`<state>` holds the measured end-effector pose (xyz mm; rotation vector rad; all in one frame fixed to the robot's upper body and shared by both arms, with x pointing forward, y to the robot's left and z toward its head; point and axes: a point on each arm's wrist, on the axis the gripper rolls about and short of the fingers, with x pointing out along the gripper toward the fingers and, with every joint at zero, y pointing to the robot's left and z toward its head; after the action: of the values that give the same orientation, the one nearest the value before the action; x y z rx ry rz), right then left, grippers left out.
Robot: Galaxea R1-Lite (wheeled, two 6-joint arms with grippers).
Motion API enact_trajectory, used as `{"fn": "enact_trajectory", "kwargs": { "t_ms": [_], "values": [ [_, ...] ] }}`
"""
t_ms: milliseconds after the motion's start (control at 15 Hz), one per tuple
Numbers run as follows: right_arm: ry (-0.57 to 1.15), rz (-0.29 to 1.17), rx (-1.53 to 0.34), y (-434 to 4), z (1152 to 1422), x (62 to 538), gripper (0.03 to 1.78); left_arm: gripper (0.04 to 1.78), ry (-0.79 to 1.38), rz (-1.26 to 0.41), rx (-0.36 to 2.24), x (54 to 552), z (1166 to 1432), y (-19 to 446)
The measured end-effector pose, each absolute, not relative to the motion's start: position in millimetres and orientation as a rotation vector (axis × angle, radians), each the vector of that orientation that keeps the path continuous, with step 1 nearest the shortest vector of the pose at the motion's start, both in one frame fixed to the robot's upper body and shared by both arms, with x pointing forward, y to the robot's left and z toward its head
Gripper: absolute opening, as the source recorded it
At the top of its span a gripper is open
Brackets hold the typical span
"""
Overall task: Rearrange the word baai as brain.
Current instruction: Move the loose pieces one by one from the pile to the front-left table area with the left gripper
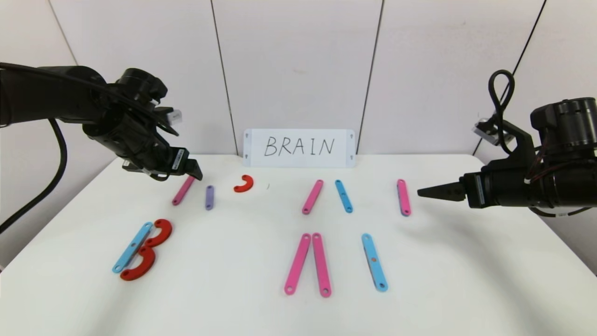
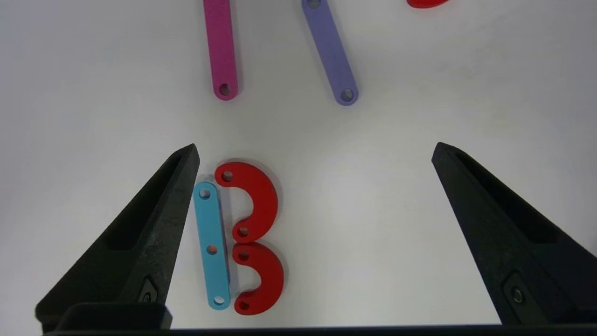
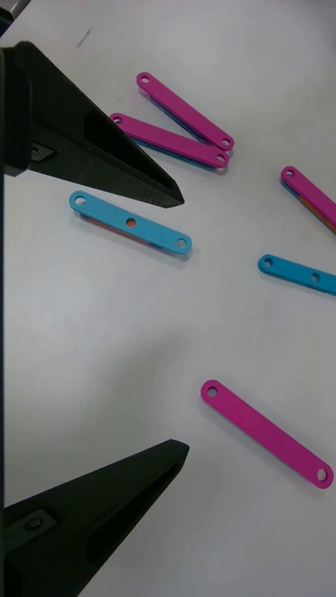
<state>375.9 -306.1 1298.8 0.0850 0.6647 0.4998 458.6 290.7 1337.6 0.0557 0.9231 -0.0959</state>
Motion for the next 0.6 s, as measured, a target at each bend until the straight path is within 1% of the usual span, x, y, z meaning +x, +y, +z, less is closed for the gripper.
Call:
{"fn": "enact_trajectory", "kwargs": {
  "t_ms": [333,600],
  "values": [
    [0.673,0.495,0.083,-306.3,1296.5,376.5,1.74,1.75,0.925,-0.032,0.027,494.2,1315.3,313.4],
    [0.679,0.494,0.083,-306.3,1294.8,376.1,1.74,1.75,0.946,0.005,0.01,526.2,1284.6,328.7]
  ]
}}
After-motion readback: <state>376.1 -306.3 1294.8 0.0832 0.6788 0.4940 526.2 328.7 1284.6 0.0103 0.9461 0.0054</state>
